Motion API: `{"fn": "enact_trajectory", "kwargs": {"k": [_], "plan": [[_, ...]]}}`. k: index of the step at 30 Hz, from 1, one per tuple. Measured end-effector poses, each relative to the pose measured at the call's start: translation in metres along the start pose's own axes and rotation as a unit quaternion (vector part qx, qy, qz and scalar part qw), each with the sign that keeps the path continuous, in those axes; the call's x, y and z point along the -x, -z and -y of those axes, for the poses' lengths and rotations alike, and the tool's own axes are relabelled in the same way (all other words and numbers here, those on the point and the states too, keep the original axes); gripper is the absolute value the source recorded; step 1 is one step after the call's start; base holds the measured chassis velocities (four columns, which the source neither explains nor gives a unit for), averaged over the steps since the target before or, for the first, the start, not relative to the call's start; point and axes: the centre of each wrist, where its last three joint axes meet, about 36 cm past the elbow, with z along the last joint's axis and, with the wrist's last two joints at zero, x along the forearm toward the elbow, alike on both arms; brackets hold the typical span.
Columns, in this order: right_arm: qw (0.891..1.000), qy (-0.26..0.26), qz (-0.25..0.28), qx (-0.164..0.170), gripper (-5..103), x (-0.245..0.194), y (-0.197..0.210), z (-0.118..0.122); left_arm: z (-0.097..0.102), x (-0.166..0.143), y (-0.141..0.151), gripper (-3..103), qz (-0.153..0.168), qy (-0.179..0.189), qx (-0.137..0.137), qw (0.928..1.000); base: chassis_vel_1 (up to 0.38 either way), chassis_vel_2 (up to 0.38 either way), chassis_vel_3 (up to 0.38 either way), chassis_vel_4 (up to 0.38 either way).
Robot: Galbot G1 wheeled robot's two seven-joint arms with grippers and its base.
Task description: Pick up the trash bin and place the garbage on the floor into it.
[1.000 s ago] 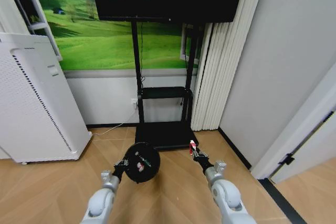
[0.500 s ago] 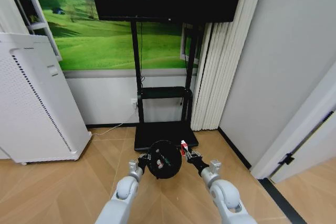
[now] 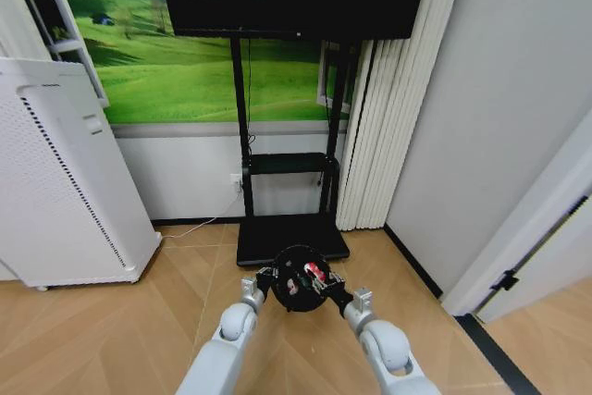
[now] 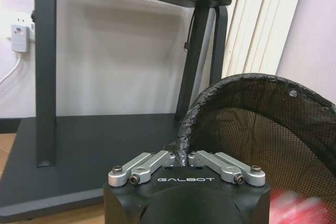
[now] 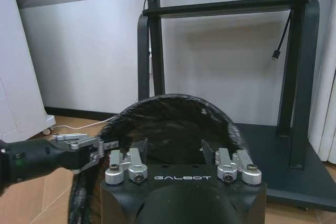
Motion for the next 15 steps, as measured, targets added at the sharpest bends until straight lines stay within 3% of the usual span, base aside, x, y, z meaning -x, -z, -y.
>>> {"fn": "enact_trajectory", "kwargs": {"k": [3, 7, 9, 14, 15], "plan": [[1.0, 0.0, 0.0, -0.001, 65, 0.0, 0.0, -0.001, 0.001, 0.001, 0.0, 4, 0.0, -0.001, 0.0, 1.0, 0.0, 0.0, 0.0, 0.0], [1.0, -0.02, 0.012, -0.003, 82, 0.002, 0.003, -0.004, -0.002, 0.0, 0.001, 4, 0.002, 0.002, 0.0, 1.0, 0.0, 0.0, 0.0, 0.0], [0.999, -0.043, 0.031, -0.002, 92, -0.006, 0.01, -0.003, -0.013, -0.009, 0.003, 4, 0.007, 0.014, 0.001, 0.9999, 0.0, 0.0, 0.0, 0.0], [0.995, -0.087, 0.043, 0.001, 99, -0.016, 0.009, -0.001, -0.035, -0.028, 0.008, 4, 0.016, 0.035, 0.009, 0.9992, 0.0, 0.0, 0.0, 0.0], [0.993, -0.113, 0.038, -0.001, 100, -0.019, 0.003, 0.002, -0.047, -0.041, 0.012, 4, 0.022, 0.047, 0.01, 0.9986, 0.0, 0.0, 0.0, 0.0]]}}
